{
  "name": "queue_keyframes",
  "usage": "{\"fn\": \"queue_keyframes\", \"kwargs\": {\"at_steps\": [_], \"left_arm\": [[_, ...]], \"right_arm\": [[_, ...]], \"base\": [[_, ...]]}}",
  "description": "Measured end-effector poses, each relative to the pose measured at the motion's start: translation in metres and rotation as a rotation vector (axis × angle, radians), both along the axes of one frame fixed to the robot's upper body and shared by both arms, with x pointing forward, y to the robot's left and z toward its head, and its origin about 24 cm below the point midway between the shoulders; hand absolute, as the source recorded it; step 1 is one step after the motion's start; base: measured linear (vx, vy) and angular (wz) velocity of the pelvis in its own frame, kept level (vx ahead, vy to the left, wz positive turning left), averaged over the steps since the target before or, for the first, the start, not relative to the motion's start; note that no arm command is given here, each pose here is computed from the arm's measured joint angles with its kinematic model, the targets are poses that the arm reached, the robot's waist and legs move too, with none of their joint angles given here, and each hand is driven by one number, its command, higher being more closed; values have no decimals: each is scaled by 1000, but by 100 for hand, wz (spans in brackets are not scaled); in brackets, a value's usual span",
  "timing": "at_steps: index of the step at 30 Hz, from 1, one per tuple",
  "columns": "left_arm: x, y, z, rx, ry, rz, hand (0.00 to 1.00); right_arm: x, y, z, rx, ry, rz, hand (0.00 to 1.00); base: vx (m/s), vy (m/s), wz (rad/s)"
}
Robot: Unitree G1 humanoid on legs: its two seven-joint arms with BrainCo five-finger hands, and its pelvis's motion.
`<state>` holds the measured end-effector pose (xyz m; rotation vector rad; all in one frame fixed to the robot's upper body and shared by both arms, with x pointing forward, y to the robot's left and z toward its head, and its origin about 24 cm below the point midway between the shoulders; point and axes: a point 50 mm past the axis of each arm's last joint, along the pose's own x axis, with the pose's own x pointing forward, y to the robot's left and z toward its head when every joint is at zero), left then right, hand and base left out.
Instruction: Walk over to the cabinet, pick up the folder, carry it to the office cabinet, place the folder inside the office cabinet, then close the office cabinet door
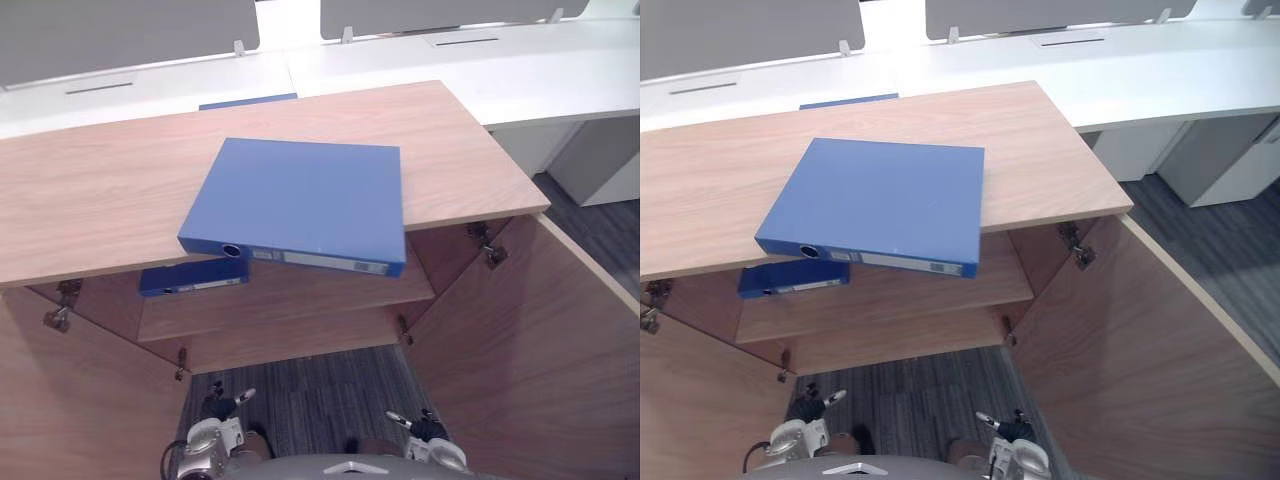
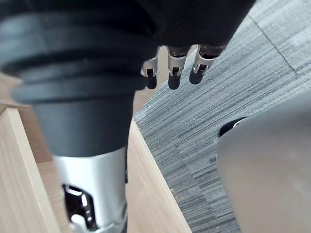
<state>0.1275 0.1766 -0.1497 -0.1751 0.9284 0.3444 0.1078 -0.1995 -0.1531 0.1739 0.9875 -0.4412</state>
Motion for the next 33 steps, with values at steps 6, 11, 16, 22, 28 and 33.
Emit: {"fn": "queue_keyframes", "kwargs": {"at_steps": [6, 11, 16, 22, 28, 33], "left_arm": [[-5, 4, -2, 36, 32, -79, 0], [-4, -4, -2, 47, 29, -162, 0], [11, -7, 18, 89, -121, -196, 0], [33, 5, 70, 143, -434, -166, 0], [46, 4, 122, 129, -701, -158, 0], [52, -3, 165, 105, -919, -140, 0]], "right_arm": [[-7, 5, -3, 20, 20, -14, 0], [-7, -7, -3, -9, 38, -11, 0], [-7, -12, -3, -33, 47, 7, 0], [-5, -7, -1, -45, 26, 54, 0], [-4, -1, 1, -49, 7, 103, 0], [-5, 0, 1, -59, 11, 129, 0]], "base": [[45, 88, -1], [-47, -26, 11], [-41, -24, 12], [-17, 9, 2], [3, 2, 6], [-41, -22, 10]]}}
